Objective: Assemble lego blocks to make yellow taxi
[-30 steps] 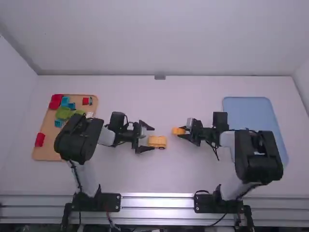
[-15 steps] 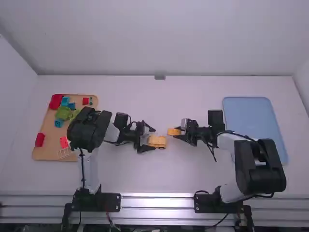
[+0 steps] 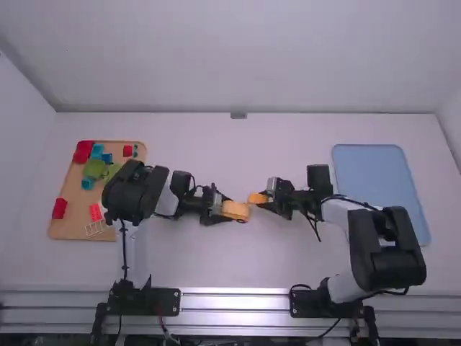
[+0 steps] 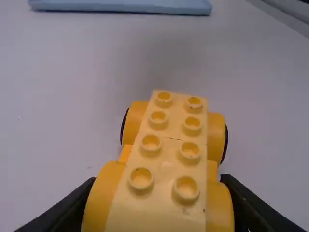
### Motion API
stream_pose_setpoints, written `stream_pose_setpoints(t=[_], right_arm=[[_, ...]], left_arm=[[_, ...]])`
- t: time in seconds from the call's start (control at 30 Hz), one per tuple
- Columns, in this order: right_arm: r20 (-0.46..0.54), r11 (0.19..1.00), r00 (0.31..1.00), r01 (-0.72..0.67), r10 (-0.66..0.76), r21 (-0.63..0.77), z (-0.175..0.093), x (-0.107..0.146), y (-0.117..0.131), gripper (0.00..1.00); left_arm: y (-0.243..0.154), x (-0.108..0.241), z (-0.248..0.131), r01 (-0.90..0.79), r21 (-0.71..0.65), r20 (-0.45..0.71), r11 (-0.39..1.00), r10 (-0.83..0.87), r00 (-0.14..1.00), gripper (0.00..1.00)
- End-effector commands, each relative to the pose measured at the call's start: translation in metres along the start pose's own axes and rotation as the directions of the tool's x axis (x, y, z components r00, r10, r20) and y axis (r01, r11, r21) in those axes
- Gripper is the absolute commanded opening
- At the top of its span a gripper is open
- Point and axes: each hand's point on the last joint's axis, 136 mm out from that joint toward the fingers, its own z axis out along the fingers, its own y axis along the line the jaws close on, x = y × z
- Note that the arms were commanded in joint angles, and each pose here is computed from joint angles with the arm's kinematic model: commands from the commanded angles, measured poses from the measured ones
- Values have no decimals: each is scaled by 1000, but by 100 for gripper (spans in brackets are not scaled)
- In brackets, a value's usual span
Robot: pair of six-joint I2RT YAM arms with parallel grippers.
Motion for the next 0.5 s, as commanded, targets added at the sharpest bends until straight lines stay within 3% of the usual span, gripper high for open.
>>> stream_pose_setpoints(t=[0.0,0.13,0.2,0.3,0.47], right_arm=[[-11,1000,1000,4,-4,-7,4,-3,5,27],[-12,1000,1000,13,-14,-12,8,-6,6,27],[-11,1000,1000,-1,1,-6,7,-6,4,27],[-12,1000,1000,-9,9,1,5,-4,3,27],[-9,1000,1000,-4,4,-1,5,-5,3,27]], left_arm=[[-18,1,3,14,45,34,999,-16,999,49],[-19,4,2,22,20,21,1000,-23,1000,51],[-10,8,0,84,-35,-7,996,-84,996,73],[-7,5,0,88,-57,-2,994,-89,996,84],[-4,-2,2,45,-57,16,997,-44,999,86]])
